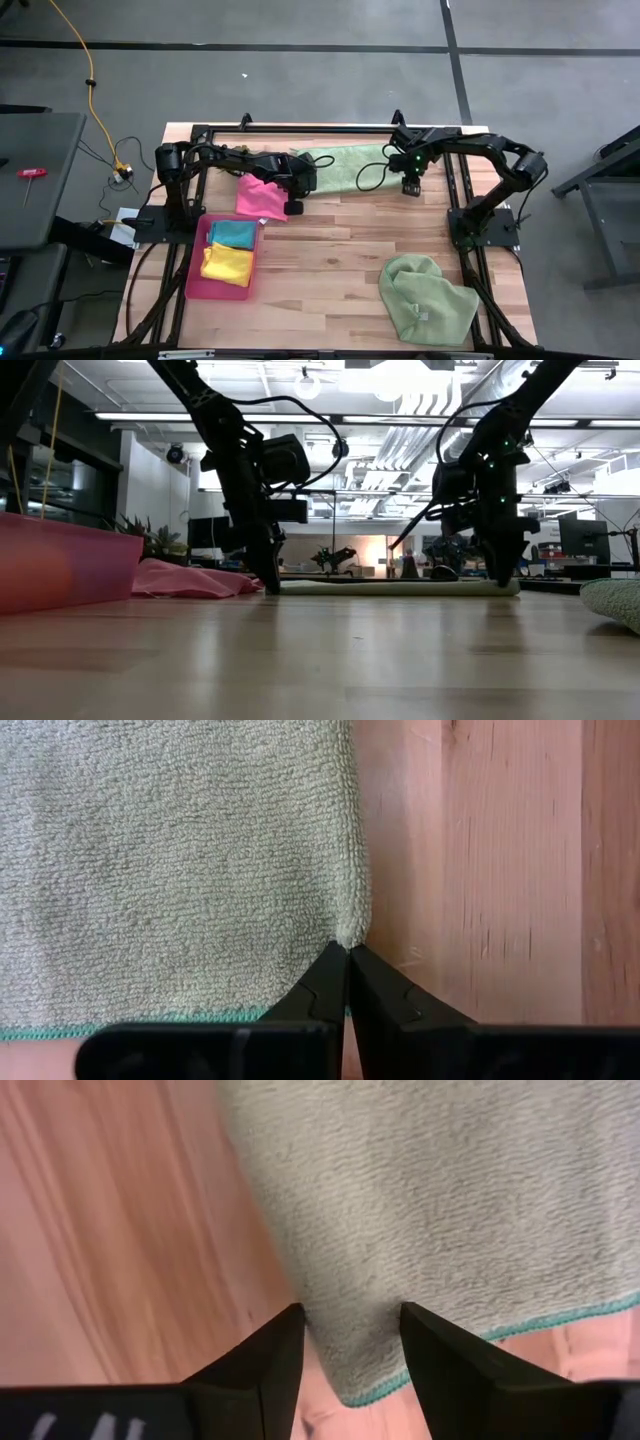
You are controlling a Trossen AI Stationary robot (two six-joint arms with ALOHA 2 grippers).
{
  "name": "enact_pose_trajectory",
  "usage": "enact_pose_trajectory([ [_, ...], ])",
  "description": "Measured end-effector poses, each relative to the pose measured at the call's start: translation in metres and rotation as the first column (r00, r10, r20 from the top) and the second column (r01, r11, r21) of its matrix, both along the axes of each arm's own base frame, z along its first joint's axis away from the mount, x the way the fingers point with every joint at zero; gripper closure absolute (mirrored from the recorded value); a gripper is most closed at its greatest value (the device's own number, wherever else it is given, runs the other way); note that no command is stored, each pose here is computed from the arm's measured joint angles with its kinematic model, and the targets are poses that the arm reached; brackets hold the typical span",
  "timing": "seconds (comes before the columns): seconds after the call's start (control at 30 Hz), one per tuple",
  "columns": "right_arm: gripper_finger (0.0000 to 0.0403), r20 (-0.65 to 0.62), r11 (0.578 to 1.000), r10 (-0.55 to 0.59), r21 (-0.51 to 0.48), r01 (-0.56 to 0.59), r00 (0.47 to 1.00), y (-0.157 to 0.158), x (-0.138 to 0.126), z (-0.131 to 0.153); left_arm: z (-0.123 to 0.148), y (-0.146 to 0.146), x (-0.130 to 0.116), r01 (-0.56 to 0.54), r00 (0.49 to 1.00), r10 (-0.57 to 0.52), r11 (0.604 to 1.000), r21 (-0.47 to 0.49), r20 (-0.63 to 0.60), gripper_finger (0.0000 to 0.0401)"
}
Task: Fold microfiber towels
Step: Fold the top green microfiber towel
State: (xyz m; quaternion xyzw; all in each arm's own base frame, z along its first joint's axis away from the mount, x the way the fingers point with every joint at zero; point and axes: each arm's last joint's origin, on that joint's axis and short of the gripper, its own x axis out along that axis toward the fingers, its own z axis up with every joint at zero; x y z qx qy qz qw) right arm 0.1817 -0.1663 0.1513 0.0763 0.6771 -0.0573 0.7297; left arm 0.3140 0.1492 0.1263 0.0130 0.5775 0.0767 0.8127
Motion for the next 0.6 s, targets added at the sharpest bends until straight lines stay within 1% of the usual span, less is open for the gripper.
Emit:
enact_pose_trajectory([
  [0.6,0.0245,-0.023,1.0,0.005,0.027,-0.004,1.0,0.0028,-0.0008,-0.0018,-0.0004,-0.0001,-0.0002,0.0,1.0,0.0,1.0,-0.001,-0.003,0.04],
])
